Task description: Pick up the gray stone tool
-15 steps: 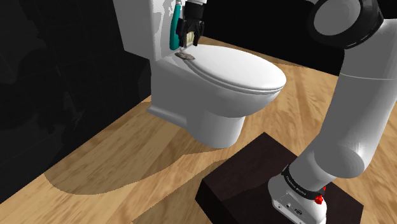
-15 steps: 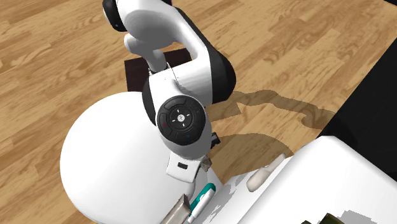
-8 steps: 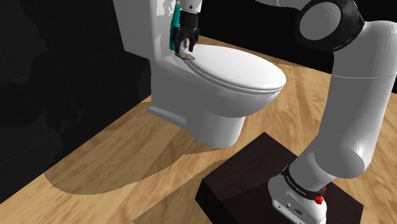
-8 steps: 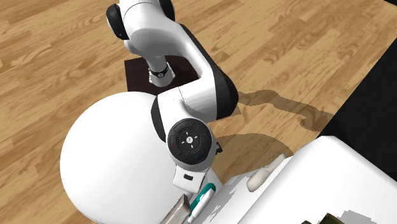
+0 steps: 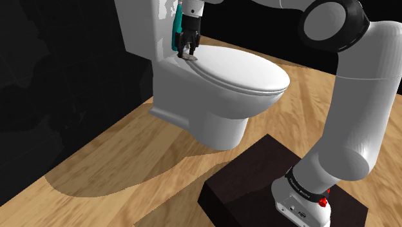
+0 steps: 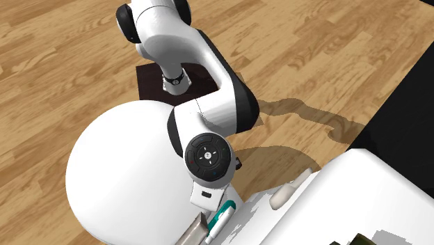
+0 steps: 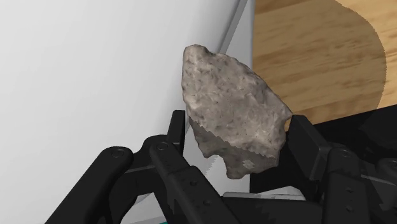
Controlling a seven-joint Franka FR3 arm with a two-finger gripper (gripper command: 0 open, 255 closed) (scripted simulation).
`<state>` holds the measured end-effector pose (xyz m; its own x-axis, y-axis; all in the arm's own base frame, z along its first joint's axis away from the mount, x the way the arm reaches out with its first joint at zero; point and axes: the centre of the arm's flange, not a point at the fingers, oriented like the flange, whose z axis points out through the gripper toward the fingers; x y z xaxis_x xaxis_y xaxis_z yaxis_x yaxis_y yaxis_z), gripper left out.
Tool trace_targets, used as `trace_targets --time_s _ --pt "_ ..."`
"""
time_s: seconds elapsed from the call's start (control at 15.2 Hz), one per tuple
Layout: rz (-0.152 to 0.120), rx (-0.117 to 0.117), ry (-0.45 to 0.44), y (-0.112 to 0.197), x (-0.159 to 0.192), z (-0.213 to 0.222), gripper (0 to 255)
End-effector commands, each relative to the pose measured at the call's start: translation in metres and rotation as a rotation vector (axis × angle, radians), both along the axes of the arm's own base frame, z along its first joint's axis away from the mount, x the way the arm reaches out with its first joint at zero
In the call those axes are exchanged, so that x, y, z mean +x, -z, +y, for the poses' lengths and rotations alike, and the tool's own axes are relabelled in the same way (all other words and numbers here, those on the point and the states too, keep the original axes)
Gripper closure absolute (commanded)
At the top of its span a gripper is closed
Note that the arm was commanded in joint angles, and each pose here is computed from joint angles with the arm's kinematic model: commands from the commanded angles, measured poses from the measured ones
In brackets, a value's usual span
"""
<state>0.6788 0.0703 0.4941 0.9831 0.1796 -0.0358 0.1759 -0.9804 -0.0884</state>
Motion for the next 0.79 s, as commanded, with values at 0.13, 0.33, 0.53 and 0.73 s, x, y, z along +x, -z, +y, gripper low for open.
trace_targets --time_s 0.13,0.33,0.53,0.73 --pt "0.002 -0.001 0.000 0.001 0.000 0.000 255" --pt "0.002 -0.001 0.000 0.001 0.000 0.000 255" --pt "0.002 -0.001 0.000 -0.015 0.000 0.000 255" --pt "0.002 -0.001 0.000 -0.031 0.000 0.000 255"
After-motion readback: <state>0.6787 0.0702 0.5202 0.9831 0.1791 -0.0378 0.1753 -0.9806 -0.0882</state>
